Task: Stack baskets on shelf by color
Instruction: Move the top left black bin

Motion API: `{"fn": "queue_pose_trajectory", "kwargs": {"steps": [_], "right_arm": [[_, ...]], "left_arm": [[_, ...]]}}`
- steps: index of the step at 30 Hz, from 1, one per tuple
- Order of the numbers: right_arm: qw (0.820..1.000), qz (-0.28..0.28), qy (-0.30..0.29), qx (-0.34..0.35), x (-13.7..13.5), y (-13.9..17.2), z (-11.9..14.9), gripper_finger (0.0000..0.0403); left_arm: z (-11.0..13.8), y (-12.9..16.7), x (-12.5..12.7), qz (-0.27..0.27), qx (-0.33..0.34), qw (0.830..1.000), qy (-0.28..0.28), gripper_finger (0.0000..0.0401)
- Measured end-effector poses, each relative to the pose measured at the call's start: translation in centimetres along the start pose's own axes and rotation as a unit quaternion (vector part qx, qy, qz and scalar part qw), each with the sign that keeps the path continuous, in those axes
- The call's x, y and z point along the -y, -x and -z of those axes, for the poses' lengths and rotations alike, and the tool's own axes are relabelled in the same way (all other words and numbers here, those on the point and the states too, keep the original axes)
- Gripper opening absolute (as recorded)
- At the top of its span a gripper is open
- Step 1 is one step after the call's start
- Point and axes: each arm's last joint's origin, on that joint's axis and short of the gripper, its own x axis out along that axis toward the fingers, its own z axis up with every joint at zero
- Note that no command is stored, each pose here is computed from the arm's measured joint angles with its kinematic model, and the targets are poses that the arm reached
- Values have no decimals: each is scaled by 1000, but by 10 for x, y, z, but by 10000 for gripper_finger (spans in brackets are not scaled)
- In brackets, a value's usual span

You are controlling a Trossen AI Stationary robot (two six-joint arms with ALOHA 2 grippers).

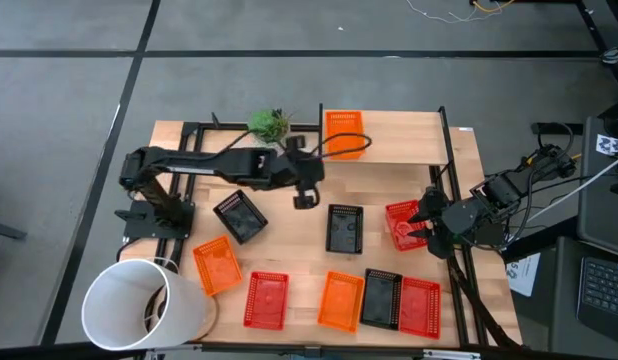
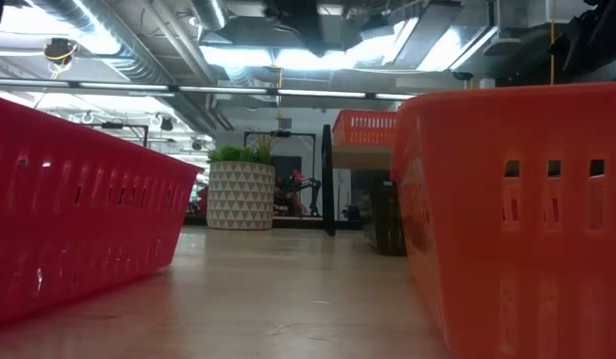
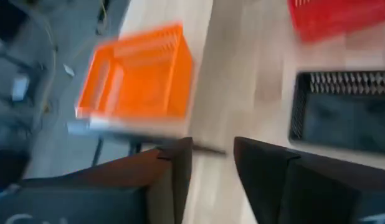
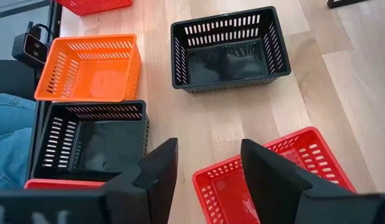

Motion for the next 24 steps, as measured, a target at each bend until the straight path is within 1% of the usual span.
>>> {"fn": "queue_pose_trajectory", "kwargs": {"steps": [1, 3, 4, 6, 9, 12, 13, 16, 17, 20, 24], "right_arm": [[1000, 0, 0, 0, 0, 0, 0, 178], [1000, 0, 0, 0, 0, 0, 0, 178], [1000, 0, -1, 0, 0, 0, 0, 178], [1000, 0, -3, 0, 0, 0, 0, 178], [1000, 0, -1, 0, 0, 0, 0, 178], [1000, 1, -1, -1, -1, -1, 0, 178], [1000, 1, -1, -1, -1, -1, 0, 178], [1000, 4, 0, -5, -2, -3, -1, 178], [1000, 5, 1, -6, -2, -4, -1, 178], [1000, 9, 2, -11, -3, -6, -1, 178], [1000, 15, 3, -19, -5, -10, -2, 178]], "left_arm": [[6, 7, 1, 10, -25, 1000, 10, 125], [18, 19, 4, 47, -79, 995, 36, 141], [24, 24, 6, 69, -107, 990, 51, 146], [37, 32, 12, 104, -181, 975, 78, 153], [50, 43, 24, 118, -256, 954, 106, 154], [63, 47, 41, 117, -300, 942, 90, 155], [68, 47, 47, 124, -315, 937, 89, 155], [83, 43, 60, 155, -360, 913, 111, 155], [89, 40, 63, 156, -375, 907, 115, 155], [111, 28, 68, 145, -408, 895, 109, 155], [143, 4, 66, 140, -450, 873, 125, 155]]}}
